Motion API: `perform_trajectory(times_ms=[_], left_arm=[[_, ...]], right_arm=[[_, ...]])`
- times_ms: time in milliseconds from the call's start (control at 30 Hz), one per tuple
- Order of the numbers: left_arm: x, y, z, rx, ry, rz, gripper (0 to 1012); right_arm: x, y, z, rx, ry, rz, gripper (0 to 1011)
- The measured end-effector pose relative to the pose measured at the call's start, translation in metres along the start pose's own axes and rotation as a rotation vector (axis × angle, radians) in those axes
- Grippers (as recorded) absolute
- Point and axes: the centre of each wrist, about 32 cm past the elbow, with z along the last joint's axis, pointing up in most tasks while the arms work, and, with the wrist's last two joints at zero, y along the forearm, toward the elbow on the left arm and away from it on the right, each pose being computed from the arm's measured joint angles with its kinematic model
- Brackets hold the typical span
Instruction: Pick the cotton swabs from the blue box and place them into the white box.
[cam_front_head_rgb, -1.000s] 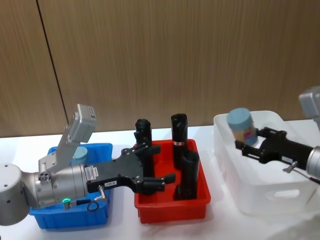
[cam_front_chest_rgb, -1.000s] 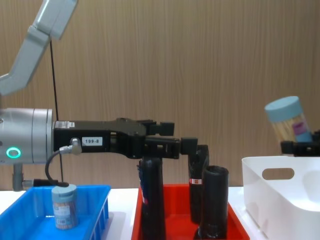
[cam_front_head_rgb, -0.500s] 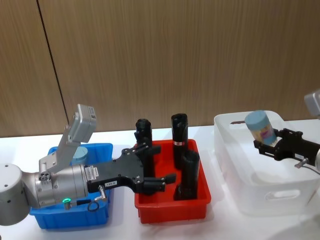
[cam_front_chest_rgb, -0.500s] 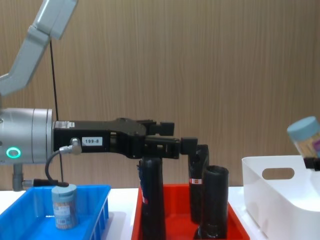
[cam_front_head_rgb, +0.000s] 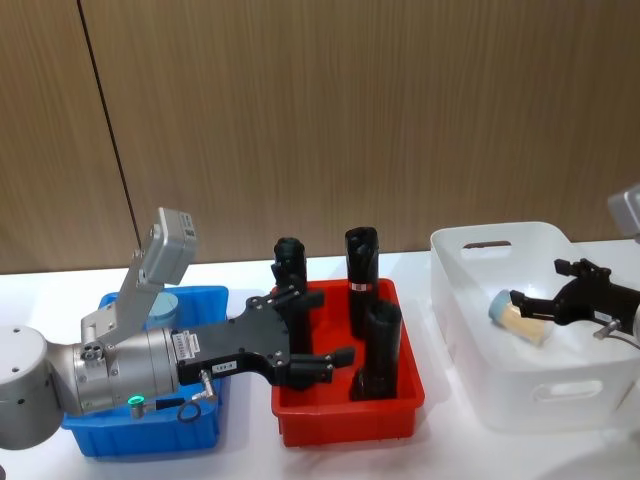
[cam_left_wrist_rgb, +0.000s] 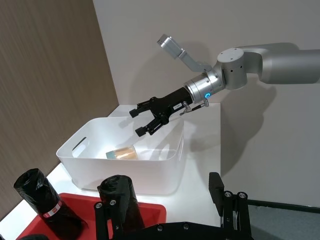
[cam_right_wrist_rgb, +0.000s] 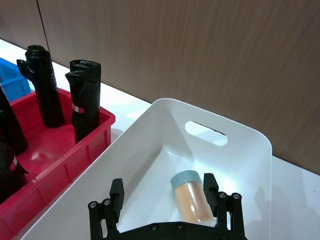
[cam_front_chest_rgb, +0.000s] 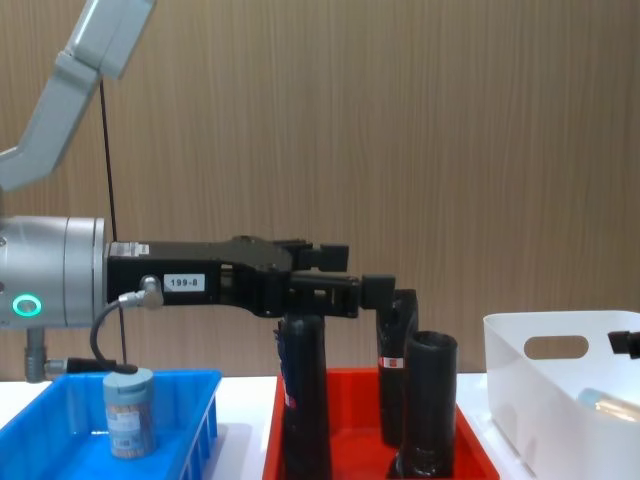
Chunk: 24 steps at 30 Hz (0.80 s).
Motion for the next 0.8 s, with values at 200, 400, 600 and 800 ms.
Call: perform_trajectory(times_ms=[200,400,600,800], left_arm=[[0.0000,0.0000,0.0000,0.000,0.000,0.000,1004],[0.0000,0.0000,0.0000,0.000,0.000,0.000,1004],[-0.0008,-0.0003,-0.0004,0.001,0.000,0.009,1004],[-0.0058,-0.0032,-0.0020,0.006,-0.009,0.051,1004]], right_arm=[[-0.002,0.000,0.002,0.006,-0.009,0.006,1002],[-0.003,-0.001,0.003,0.010,-0.014,0.009,1002],[-0.007,-0.001,0.002,0.014,-0.016,0.008,1002],[-0.022,-0.001,0.000,0.042,-0.018,-0.003,1002]])
